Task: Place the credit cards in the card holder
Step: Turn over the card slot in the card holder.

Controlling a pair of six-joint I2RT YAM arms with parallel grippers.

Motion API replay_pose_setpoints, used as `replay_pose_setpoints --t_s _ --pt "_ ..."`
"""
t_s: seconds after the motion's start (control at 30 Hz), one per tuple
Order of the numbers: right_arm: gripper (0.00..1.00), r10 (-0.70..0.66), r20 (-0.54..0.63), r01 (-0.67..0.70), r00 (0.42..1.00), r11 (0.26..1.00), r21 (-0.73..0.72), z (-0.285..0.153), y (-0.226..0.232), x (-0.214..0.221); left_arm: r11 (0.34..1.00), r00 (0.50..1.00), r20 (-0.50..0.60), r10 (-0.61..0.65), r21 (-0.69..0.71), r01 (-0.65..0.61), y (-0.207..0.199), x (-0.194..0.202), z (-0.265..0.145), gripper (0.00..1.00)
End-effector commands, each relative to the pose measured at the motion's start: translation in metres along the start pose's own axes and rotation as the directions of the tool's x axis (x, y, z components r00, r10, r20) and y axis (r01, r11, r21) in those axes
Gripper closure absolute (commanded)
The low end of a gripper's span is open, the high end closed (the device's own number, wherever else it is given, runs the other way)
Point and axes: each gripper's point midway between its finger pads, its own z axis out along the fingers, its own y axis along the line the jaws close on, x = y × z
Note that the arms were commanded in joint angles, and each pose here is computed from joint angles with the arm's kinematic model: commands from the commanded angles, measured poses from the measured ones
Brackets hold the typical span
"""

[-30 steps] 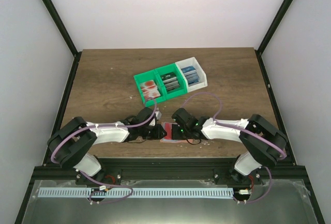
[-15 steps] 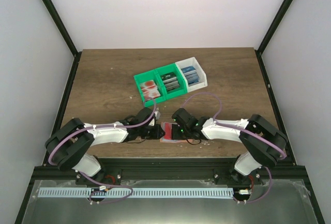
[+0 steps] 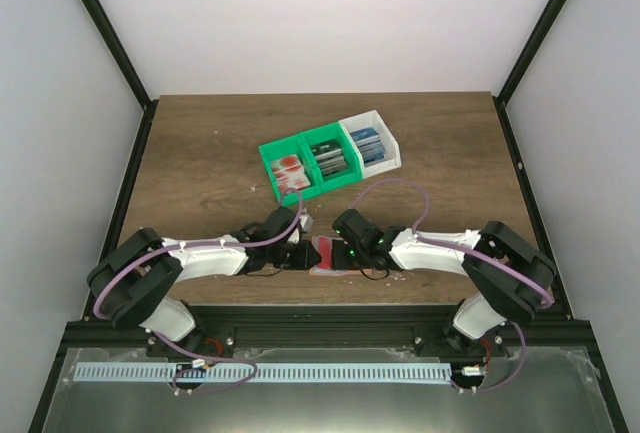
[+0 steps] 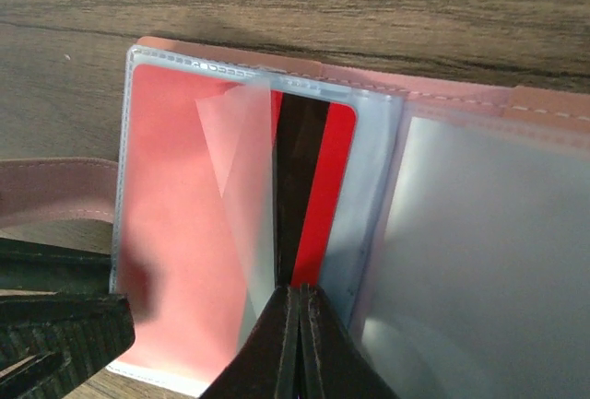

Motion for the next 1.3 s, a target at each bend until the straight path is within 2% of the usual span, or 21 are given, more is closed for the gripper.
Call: replay_pose_setpoints --t_s 0.0,0.37,0.47,0.7,0.8,0.93,1.07,1.27 --pt "0.99 0.007 -0.043 -0.005 0.999 0.999 0.046 0.014 -0.015 0.016 0.997 1.0 -0.013 0.011 0.072 -0.01 -0.012 0.002 0.002 0.83" --pt "0.99 0.011 -0.039 -0.009 0.999 0.999 0.045 0.014 -0.016 0.016 0.996 1.0 -0.015 0.02 0.09 -0.018 -0.015 0.003 0.0 0.85" --pt "1.0 0.013 -0.025 -0.012 1.0 0.999 0.041 0.011 -0.015 0.014 0.99 0.999 -0.023 0.043 0.133 -0.04 -0.023 0.004 -0.002 0.84" --pt "0.91 0.046 0.13 -0.048 0.99 0.999 0.01 -0.022 -0.008 -0.013 0.962 0.993 -0.053 0.105 0.259 -0.088 -0.048 0.008 -0.004 0.76" --pt "0.86 0.074 0.198 -0.082 0.977 0.996 0.029 -0.038 -0.014 -0.023 0.946 0.99 -0.066 0.126 0.307 -0.1 -0.058 0.008 -0.004 0.73" --pt "0.84 0.118 0.283 -0.141 0.952 0.988 0.062 -0.059 -0.027 -0.031 0.926 0.985 -0.092 0.144 0.364 -0.102 -0.068 0.011 0.0 0.68" --pt "0.82 0.155 0.373 -0.186 0.915 0.981 0.048 -0.084 -0.032 -0.042 0.917 0.982 -0.102 0.159 0.383 -0.109 -0.08 0.009 0.007 0.67" --pt "0.8 0.179 0.429 -0.214 0.886 0.976 0.033 -0.103 -0.037 -0.048 0.929 0.973 -0.1 0.208 0.331 -0.165 -0.088 0.008 0.027 0.62"
